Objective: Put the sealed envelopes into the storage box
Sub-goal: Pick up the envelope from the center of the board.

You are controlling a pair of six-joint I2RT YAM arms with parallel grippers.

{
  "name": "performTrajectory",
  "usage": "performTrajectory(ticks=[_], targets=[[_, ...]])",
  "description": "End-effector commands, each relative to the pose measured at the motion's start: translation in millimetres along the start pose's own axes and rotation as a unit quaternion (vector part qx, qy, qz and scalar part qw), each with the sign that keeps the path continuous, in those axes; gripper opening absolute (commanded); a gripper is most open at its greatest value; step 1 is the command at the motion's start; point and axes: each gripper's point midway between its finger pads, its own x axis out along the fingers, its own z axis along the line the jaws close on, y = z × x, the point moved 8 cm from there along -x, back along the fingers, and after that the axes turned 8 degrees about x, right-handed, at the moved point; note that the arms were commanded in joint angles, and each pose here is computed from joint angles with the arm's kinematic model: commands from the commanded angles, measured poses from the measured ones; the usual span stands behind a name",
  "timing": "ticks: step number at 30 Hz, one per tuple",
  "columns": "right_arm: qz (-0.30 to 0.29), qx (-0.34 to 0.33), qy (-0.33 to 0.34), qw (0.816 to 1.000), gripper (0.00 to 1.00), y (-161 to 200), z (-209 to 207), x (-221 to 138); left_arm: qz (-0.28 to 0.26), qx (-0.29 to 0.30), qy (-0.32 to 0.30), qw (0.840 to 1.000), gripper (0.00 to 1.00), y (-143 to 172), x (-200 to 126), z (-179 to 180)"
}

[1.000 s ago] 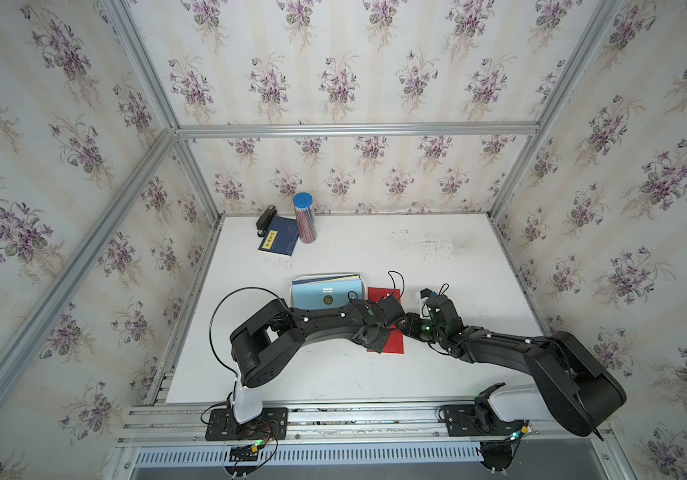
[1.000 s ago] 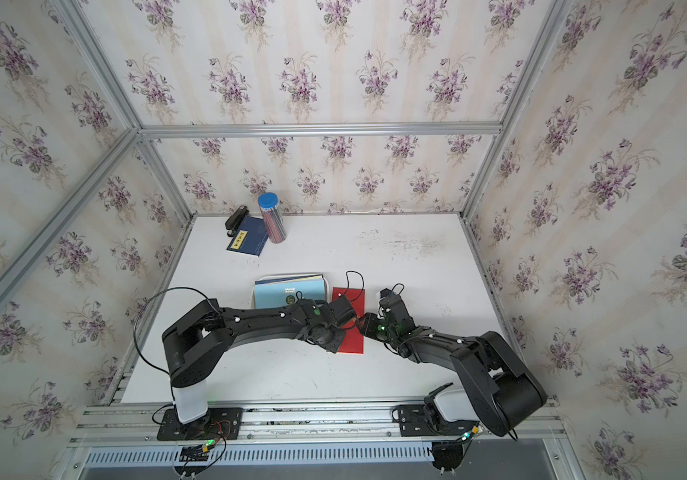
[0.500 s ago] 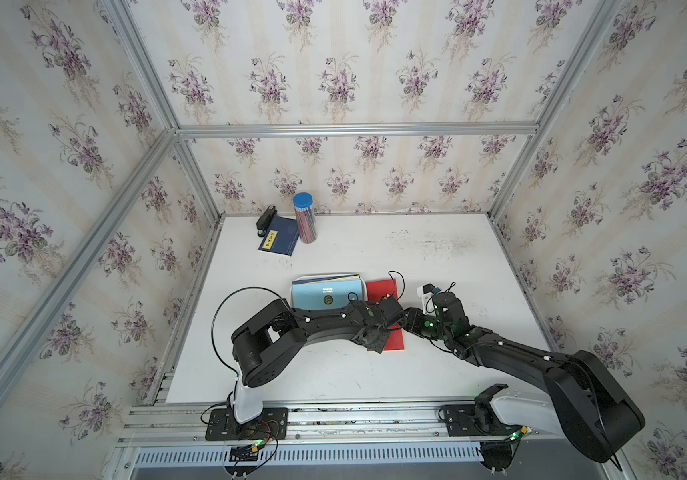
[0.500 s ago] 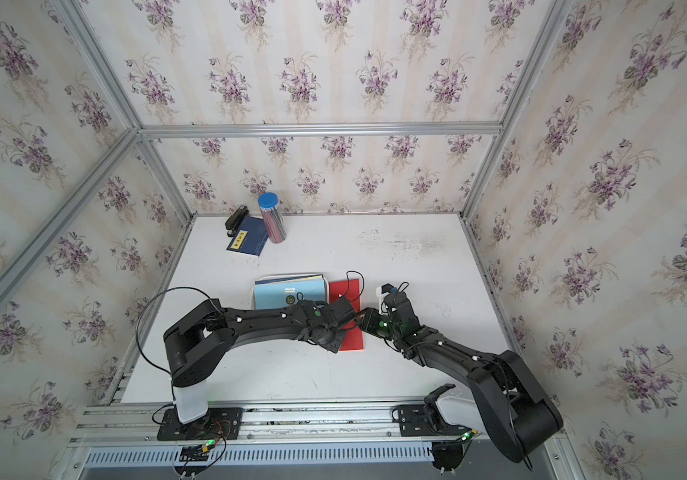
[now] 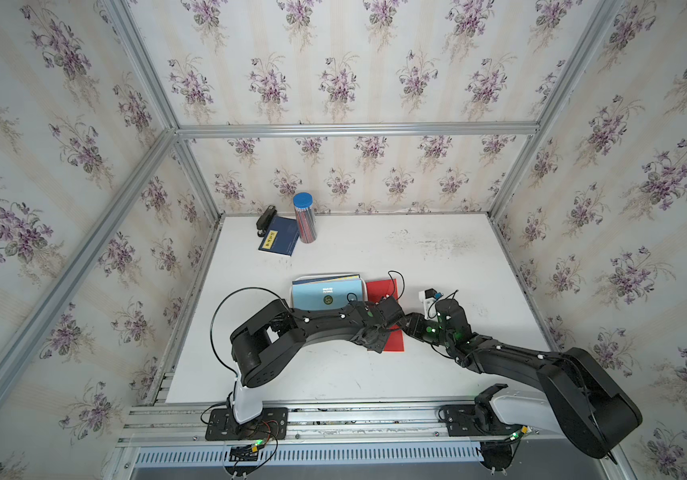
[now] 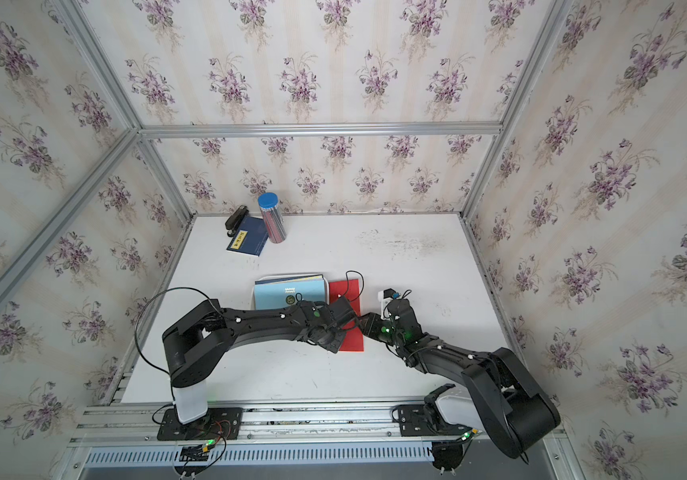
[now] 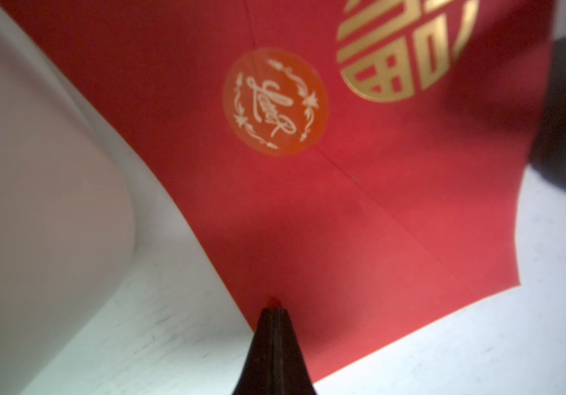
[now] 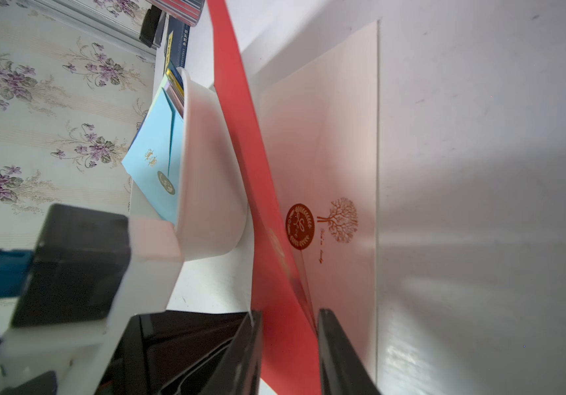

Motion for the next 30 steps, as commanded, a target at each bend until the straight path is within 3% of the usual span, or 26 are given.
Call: performTrajectory(ticks=[1,15,30], targets=[[0.004,-0.030,-0.046,0.998,0.31,2,9,-3,0.017,0.000,0.001,1.000,0.00,7,6,0],[-0.023,-0.171,-0.101,0.980,0.32,9,13,-13,0.017,0.002,0.003,1.000,0.00,5,8,-1],[0.013,-0.144,-0.063,0.987,0.32,12,-4,3,0.020,0.002,0.004,1.000,0.00,5,9,-2]])
